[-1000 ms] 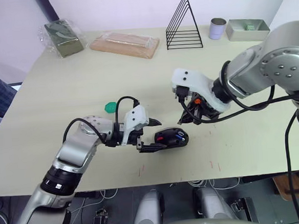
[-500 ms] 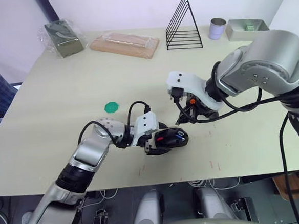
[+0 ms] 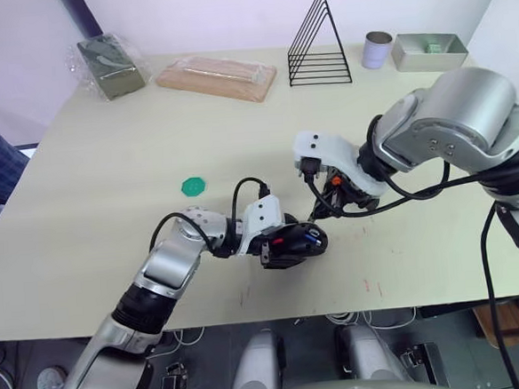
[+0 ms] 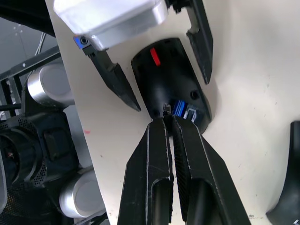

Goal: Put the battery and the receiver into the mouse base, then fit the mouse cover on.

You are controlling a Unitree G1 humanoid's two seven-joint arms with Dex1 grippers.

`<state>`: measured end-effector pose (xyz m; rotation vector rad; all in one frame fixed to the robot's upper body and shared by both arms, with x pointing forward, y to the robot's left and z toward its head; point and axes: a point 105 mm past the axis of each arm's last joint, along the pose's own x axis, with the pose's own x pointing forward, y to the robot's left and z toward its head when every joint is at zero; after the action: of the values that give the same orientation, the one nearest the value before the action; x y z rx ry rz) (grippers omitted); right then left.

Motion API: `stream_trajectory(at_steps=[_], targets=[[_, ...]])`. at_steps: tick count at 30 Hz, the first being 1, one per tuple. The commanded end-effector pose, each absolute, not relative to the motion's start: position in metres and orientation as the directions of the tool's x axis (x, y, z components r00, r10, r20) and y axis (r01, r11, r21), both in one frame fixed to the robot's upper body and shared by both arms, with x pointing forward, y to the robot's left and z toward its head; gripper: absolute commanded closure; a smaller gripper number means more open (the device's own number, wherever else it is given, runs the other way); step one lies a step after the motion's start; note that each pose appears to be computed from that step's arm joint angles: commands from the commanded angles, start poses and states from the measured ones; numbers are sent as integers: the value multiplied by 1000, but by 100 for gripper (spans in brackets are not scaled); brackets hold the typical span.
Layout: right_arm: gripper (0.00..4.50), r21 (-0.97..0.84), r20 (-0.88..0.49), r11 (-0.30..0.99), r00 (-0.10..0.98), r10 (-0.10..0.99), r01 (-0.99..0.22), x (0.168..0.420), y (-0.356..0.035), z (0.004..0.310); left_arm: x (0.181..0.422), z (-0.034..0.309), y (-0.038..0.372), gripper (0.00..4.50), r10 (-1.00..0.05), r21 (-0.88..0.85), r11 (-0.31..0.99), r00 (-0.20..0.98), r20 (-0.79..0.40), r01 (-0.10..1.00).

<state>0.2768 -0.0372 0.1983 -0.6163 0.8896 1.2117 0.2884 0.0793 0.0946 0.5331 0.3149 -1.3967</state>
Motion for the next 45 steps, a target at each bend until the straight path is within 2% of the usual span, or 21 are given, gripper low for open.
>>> stream_trajectory(at_steps=[1, 10, 11, 12, 14, 15, 24, 30, 45], targets=[[450, 23, -828, 246, 120, 548, -969, 275, -35, 209, 290, 102, 74, 5, -854, 209, 63, 161, -496, 976], [450, 28, -829, 261, 123, 546, -965, 276, -37, 207, 290, 98, 73, 5, -849, 210, 38, 142, -509, 977], [450, 28, -830, 263, 124, 544, -964, 277, -37, 206, 290, 97, 73, 44, -848, 210, 37, 142, -510, 977], [450, 29, -831, 267, 125, 542, -963, 277, -38, 205, 290, 97, 73, 58, -848, 211, 33, 139, -511, 977], [450, 30, -832, 273, 128, 540, -962, 278, -39, 203, 290, 97, 72, 139, -848, 212, 32, 139, -511, 977], [450, 30, -833, 275, 129, 539, -961, 279, -40, 203, 290, 97, 72, 161, -848, 213, 32, 139, -511, 976], [450, 81, -843, 343, 119, 524, -936, 284, -42, 174, 290, 99, 71, 161, -847, 221, 24, 137, -513, 975], [450, 75, -835, 392, 157, 528, -917, 294, -36, 170, 291, 99, 72, 161, -846, 225, 24, 140, -515, 974], [450, 92, -849, 433, 156, 504, -897, 298, -39, 159, 292, 99, 70, 161, -848, 232, 30, 148, -509, 972]])
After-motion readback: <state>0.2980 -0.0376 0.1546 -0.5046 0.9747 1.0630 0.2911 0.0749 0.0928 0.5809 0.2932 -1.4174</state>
